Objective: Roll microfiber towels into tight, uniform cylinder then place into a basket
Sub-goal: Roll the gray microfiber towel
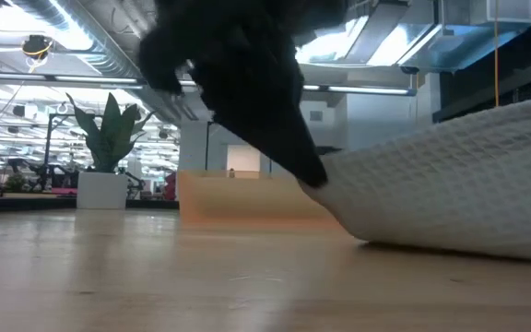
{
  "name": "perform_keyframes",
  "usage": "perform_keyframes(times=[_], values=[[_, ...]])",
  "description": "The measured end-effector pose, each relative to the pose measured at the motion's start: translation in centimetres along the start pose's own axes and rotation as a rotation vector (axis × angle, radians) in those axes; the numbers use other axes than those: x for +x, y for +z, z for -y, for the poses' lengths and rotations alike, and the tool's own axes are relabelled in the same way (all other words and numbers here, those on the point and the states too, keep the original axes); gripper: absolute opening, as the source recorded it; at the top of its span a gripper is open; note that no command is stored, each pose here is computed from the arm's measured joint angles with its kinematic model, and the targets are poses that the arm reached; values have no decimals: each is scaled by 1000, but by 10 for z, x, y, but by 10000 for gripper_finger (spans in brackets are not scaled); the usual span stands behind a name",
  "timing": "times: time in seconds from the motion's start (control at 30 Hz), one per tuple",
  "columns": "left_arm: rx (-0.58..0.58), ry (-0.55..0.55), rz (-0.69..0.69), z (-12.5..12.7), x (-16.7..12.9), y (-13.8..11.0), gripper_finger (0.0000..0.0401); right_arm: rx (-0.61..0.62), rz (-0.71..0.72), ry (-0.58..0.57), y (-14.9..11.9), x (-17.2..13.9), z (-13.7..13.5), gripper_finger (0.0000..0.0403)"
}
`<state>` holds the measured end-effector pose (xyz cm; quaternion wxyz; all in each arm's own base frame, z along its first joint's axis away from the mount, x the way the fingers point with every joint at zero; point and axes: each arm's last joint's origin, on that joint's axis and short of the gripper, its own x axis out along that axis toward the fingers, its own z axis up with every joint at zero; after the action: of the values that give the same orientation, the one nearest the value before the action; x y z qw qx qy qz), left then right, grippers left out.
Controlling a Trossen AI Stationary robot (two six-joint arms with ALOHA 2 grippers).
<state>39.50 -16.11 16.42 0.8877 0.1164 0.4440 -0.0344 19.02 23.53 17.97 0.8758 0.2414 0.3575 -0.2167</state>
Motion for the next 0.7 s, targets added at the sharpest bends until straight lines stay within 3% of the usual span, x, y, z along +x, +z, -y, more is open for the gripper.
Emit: perform_keyframes(times=[0.47,0.7], values=[[-93,-74,40,39,-22,0,0,-207,-22,-122,19,33,6,18],[-106,-90,95,44,-18,4,0,-238,-70,-166,27,39,12,18]])
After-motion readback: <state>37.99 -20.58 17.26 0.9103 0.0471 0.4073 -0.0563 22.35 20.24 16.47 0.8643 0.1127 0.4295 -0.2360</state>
